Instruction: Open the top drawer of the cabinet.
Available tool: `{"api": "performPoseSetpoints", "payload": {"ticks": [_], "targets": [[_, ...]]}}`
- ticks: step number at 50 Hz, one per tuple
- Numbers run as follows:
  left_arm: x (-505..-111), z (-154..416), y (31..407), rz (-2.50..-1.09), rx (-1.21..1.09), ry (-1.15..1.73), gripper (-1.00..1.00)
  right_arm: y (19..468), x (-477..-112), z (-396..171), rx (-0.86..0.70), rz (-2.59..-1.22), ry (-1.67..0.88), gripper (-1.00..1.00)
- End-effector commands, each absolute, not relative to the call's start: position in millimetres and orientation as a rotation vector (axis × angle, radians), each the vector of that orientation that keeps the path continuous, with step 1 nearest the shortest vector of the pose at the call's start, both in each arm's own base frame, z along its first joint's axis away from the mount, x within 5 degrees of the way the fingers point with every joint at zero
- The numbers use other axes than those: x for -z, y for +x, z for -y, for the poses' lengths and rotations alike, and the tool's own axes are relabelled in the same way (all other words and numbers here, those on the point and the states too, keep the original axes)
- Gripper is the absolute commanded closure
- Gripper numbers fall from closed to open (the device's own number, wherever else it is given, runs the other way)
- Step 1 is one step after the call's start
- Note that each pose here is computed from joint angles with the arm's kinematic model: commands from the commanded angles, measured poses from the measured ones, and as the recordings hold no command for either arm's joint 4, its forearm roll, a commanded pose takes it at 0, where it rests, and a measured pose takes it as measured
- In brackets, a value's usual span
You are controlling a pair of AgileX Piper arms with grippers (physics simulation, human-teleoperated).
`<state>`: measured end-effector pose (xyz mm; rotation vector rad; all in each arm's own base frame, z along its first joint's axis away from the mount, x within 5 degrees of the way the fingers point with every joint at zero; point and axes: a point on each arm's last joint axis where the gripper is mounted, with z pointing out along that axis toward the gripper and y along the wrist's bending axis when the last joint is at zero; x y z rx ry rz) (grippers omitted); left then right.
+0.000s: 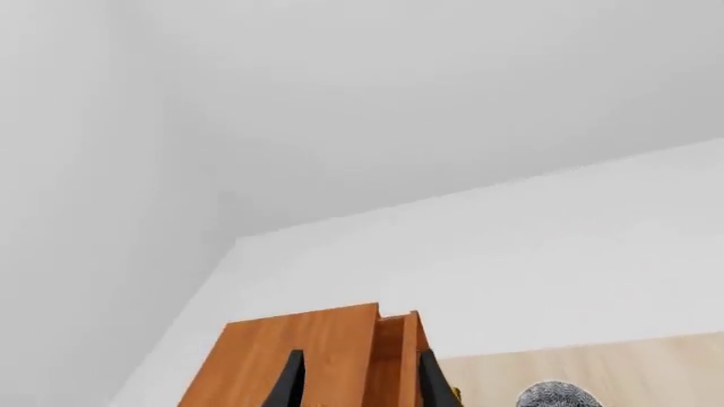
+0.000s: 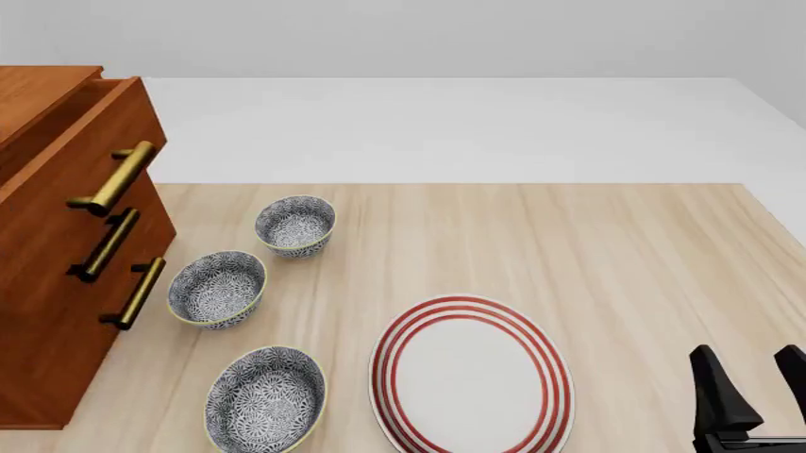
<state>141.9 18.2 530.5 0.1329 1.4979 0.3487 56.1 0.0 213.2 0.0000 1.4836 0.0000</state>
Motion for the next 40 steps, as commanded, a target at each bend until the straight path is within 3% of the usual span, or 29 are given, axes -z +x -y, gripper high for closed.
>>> {"api": "performPoseSetpoints", "payload": {"ticks": [1, 33, 40], "targets": [[-541.7, -19.6, 146.5, -1.562, -0.292, 0.081, -1.0, 56.1, -213.2, 0.0, 0.0, -1.484, 0.0, -1.0], [-491.4, -26.7, 185.8, -1.84, -0.158, -0.055, -1.0, 56.1, -213.2, 0.0, 0.0, -1.484, 0.0, -1.0], [-492.9, -29.7, 190.1, -1.846, -0.165, -0.068, -1.0, 56.1, -213.2, 0.0, 0.0, -1.484, 0.0, -1.0]]}}
